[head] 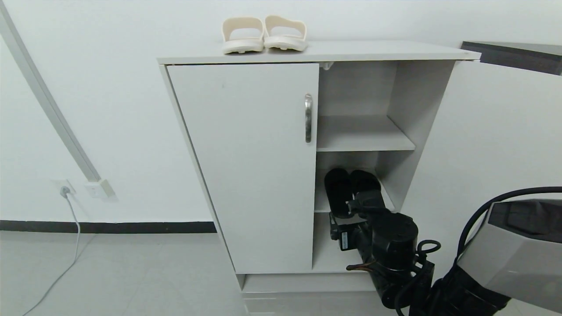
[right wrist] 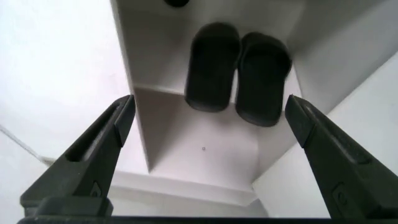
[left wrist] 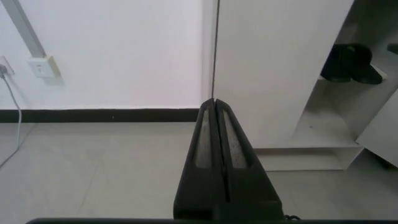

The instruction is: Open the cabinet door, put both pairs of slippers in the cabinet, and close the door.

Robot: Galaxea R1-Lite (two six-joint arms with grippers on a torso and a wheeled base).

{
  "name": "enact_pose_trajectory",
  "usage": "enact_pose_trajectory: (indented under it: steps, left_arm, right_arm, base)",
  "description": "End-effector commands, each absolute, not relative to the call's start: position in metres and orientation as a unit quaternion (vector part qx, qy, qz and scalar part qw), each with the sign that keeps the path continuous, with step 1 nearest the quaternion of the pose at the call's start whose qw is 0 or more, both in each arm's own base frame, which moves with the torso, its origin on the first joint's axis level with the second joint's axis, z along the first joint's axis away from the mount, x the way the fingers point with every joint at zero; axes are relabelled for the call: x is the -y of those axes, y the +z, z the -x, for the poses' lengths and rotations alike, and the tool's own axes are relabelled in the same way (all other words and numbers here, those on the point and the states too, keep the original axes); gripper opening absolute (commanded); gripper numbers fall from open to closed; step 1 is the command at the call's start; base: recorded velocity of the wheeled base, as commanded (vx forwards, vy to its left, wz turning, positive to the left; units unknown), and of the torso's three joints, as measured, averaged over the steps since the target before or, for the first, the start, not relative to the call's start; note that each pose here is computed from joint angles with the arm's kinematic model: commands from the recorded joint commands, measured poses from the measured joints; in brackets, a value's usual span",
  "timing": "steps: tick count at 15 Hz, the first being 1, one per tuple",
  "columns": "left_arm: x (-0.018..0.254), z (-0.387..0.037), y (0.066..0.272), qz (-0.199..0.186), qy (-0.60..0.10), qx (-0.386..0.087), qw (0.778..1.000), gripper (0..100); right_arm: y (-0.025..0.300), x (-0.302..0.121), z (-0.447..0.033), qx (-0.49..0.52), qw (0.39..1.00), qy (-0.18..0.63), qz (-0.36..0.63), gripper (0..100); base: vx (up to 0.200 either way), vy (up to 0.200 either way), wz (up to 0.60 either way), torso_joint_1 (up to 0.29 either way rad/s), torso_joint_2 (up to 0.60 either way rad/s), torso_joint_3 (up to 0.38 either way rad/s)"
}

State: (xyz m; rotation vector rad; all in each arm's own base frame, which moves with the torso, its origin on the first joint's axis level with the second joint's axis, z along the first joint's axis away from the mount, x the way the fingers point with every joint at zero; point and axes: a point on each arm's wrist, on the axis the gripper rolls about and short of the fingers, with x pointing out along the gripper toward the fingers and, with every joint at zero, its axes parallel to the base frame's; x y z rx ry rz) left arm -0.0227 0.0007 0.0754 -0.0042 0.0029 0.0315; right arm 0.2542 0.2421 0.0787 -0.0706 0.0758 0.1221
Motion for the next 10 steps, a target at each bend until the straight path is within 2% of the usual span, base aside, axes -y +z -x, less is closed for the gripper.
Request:
enact_pose_trajectory:
  steps: [1, 8, 10]
  left_arm:
    - [-0.0007, 0.0226, 0.0754, 0.002, 0.016, -0.002, 1.0, 0]
    - [-0.0007, 0.0226, 0.0754, 0.002, 0.016, -0.002, 1.0, 0]
    - [-0.0007, 0.0226, 0.0754, 0.002, 0.016, -0.002, 1.0, 0]
  right_arm:
    - [0.0774, -0.2421, -0.2545, -0.039, 0.997, 0.061, 0.036, 100]
    - [0.0738, -0.2392, -0.2516, -0.041, 0.997, 0.061, 0.039, 100]
    - [0.0736, -0.2348, -0.2533, -0.037, 0.996, 0.056, 0.056, 100]
  base:
    - [0.0, 0.2, 0.0, 0.007, 0.0, 0.007]
    - [0.0, 0.2, 0.0, 0.003, 0.0, 0.004]
    - [0.0, 0.0, 0.0, 0.0, 0.0, 0.0]
